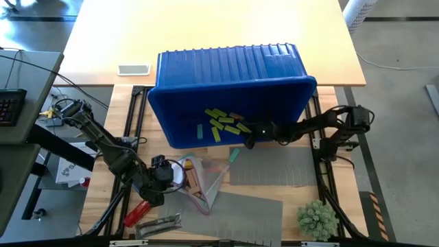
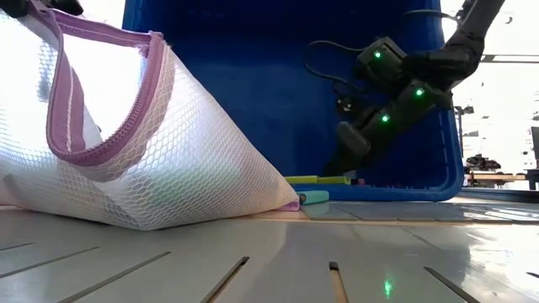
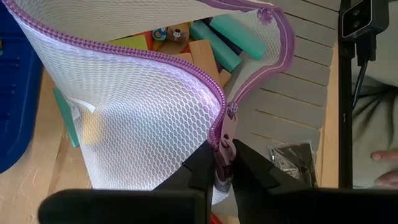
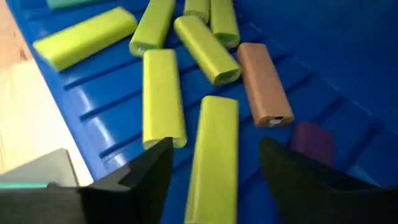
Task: Sort blocks
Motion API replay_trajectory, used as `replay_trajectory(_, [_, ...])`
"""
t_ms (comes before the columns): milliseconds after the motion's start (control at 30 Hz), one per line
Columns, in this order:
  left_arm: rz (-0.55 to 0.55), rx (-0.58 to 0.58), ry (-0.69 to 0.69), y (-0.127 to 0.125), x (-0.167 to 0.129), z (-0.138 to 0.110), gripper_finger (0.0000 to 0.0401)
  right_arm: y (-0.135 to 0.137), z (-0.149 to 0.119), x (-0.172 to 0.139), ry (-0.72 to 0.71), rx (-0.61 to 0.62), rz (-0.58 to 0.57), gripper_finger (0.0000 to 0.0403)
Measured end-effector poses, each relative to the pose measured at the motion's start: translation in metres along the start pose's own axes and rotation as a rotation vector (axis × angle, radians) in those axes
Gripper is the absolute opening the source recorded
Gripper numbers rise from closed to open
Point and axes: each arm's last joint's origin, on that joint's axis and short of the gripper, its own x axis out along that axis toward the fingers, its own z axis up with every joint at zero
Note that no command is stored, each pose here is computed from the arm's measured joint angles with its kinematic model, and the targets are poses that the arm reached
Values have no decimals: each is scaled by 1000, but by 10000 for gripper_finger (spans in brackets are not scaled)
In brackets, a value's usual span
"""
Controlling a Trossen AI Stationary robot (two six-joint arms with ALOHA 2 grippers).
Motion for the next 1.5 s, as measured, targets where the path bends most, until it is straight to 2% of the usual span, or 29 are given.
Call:
replay_trajectory(200, [-1, 0, -1, 0, 0, 0, 24, -2, 2, 1, 15, -22, -31, 276])
replay_trajectory(300, [-1, 0, -2, 0, 0, 0, 24, -7, -2, 5, 47, 3, -46, 283])
replay_trajectory(367, [-2, 0, -1, 0, 0, 0, 24, -9, -6, 9, 71, 11, -14, 280])
replay_trajectory(467, [-1, -1, -2, 0, 0, 0, 24, -7, -10, 14, 100, 12, 43, 270])
replay_trajectory(767, [-2, 0, -2, 0, 0, 0, 24, -4, -11, 17, 97, -17, 72, 230])
replay_trajectory(1133, [-2, -1, -2, 0, 0, 0, 24, -3, -12, 17, 92, -24, 81, 93])
replay_trajectory(1333, [-2, -1, -2, 0, 0, 0, 24, -5, -2, 1, 64, -102, 35, 90])
replay_trajectory(1433, [-2, 0, -2, 0, 0, 0, 24, -4, 17, -22, -4, -121, -15, 90])
replay_trajectory(1500, [-2, 0, -2, 0, 0, 0, 24, 3, 32, -39, -51, -106, 17, 90])
